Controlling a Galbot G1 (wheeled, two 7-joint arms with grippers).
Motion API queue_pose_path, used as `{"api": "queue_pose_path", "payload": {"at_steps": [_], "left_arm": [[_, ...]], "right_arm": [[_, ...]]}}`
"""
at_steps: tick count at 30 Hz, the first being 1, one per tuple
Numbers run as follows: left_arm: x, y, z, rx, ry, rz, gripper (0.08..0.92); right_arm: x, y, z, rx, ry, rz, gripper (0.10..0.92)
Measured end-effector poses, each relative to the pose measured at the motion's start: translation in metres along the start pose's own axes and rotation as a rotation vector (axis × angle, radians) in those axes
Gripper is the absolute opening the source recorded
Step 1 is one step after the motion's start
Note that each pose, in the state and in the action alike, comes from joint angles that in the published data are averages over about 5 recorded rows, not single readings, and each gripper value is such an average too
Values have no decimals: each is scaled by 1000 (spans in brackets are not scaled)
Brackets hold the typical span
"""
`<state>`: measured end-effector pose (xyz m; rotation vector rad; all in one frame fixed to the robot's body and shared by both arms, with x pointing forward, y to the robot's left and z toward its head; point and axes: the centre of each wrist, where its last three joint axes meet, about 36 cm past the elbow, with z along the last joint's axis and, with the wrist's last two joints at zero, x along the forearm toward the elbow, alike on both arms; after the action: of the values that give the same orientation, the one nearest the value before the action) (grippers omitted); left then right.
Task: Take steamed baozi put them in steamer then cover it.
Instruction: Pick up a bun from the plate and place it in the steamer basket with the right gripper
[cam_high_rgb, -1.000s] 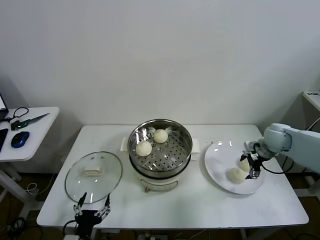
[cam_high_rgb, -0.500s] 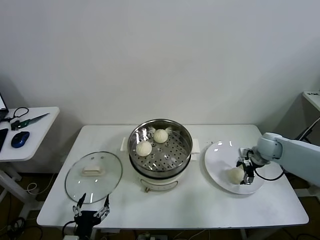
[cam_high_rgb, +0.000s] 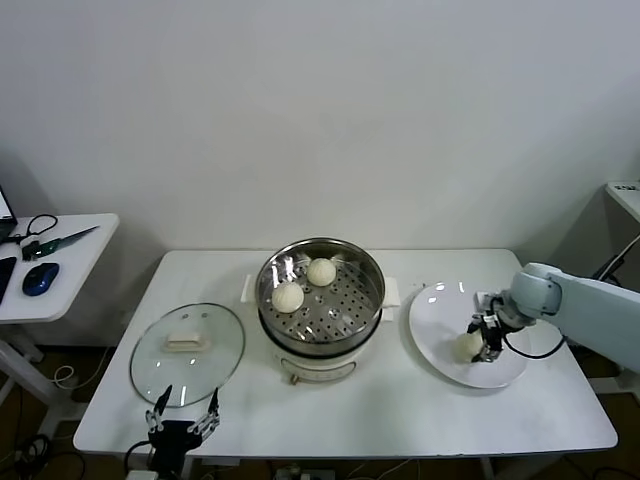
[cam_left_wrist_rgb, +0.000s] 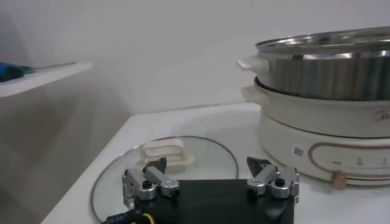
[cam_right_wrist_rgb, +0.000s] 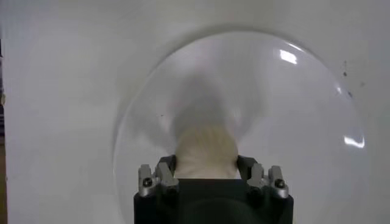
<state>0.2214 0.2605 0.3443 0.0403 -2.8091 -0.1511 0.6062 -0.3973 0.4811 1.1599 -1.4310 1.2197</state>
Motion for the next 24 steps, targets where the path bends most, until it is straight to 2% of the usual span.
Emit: {"api": "queue_pose_path", "payload": {"at_steps": [7,11,15,19,24], "left_arm": [[1,0,-1,-12,-1,8,823],[2,1,-2,-18,-2,8,823],[4,2,-3,-20,-4,7,823],[4,3,-5,-20,-9,6,823],[3,4,-9,-13,-17,-1,823]], "right_arm": [[85,-52,-44,213,-62,74,670],[150,-75,-96,432,-97,139,670],[198,-76,-158,682,-123,169,670],[216,-60,-218,930,-129,155,670],[209,-38,-279,1186,-109,119,670]]}}
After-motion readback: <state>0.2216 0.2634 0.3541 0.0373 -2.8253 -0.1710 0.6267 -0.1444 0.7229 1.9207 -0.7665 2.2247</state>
